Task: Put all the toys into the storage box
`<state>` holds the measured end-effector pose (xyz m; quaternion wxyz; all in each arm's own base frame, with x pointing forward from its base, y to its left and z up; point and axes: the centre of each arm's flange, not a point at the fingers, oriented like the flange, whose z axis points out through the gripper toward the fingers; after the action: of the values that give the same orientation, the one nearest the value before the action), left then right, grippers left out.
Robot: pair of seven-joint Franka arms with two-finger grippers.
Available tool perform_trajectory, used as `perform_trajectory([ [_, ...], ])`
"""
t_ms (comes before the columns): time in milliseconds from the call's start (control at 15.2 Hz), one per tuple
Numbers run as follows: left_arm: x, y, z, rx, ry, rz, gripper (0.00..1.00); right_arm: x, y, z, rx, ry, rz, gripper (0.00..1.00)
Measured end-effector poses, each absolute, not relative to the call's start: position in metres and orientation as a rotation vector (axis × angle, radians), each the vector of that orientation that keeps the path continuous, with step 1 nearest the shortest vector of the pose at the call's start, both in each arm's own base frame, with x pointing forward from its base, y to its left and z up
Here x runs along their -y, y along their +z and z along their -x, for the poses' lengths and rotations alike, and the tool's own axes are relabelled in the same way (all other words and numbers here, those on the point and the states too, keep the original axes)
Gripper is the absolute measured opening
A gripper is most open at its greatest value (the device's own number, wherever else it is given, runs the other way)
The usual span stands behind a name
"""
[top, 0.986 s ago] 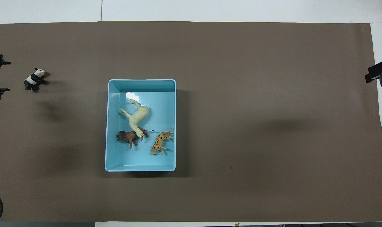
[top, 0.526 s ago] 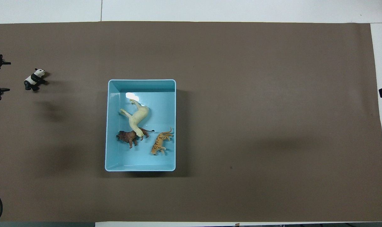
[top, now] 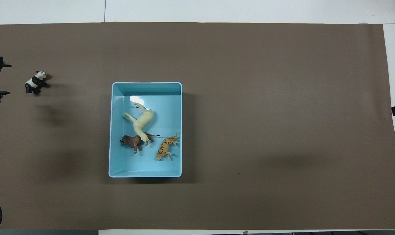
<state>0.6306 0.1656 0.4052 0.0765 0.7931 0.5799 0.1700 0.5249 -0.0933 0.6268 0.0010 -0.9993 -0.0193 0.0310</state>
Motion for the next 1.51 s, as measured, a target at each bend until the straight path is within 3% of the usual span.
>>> perform_trajectory([
  [1315,-0.166,0.405,-0.63,-1.727,0.511,-2.387,1.0,0.095,0.628,-0.529,0.065,0.052,3.161,1.0],
  [1512,-0.107,0.363,-0.667,-1.781,0.515,-2.394,1.0,0.095,0.627,-0.529,0.065,0.053,3.161,1.0],
])
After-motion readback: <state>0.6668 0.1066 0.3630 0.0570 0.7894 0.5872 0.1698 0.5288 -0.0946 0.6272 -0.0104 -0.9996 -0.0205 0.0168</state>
